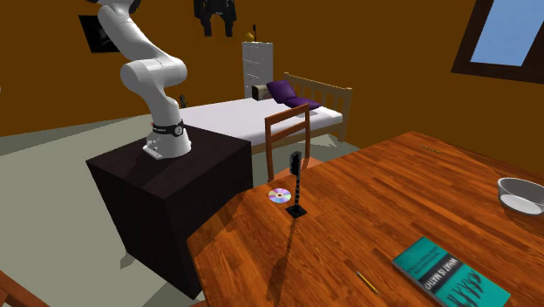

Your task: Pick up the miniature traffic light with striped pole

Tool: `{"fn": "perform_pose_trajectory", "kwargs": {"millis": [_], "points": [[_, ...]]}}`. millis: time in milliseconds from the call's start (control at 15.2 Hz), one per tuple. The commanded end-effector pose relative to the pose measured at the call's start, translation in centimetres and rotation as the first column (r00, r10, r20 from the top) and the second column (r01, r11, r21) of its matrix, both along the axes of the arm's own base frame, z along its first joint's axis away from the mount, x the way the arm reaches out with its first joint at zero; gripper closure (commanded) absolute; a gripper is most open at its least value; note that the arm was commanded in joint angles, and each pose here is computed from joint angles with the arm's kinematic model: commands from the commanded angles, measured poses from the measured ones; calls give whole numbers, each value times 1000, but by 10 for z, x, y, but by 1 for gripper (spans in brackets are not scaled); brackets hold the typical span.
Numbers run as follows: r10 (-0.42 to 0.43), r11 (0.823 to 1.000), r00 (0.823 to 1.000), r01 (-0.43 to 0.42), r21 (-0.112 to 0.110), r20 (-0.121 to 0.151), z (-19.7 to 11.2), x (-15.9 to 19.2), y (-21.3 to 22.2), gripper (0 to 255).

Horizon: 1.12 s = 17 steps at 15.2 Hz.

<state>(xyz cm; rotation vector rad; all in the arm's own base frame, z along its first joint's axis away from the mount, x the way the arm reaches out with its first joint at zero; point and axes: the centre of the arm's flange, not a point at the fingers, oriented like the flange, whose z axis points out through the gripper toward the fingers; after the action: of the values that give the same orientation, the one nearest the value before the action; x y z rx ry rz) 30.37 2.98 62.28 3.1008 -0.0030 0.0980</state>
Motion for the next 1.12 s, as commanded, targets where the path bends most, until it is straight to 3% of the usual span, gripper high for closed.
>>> {"fn": "perform_pose_trajectory", "kwargs": {"millis": [0, 528, 1056], "points": [[0, 1000, 1000, 0, 0, 0, 0, 0, 0, 0], [-154, 988, 987, 155, 3, -39, -84, 60, 36, 0], [-305, 952, 949, 306, -1, -78, -170, 121, 63, 0]]}}
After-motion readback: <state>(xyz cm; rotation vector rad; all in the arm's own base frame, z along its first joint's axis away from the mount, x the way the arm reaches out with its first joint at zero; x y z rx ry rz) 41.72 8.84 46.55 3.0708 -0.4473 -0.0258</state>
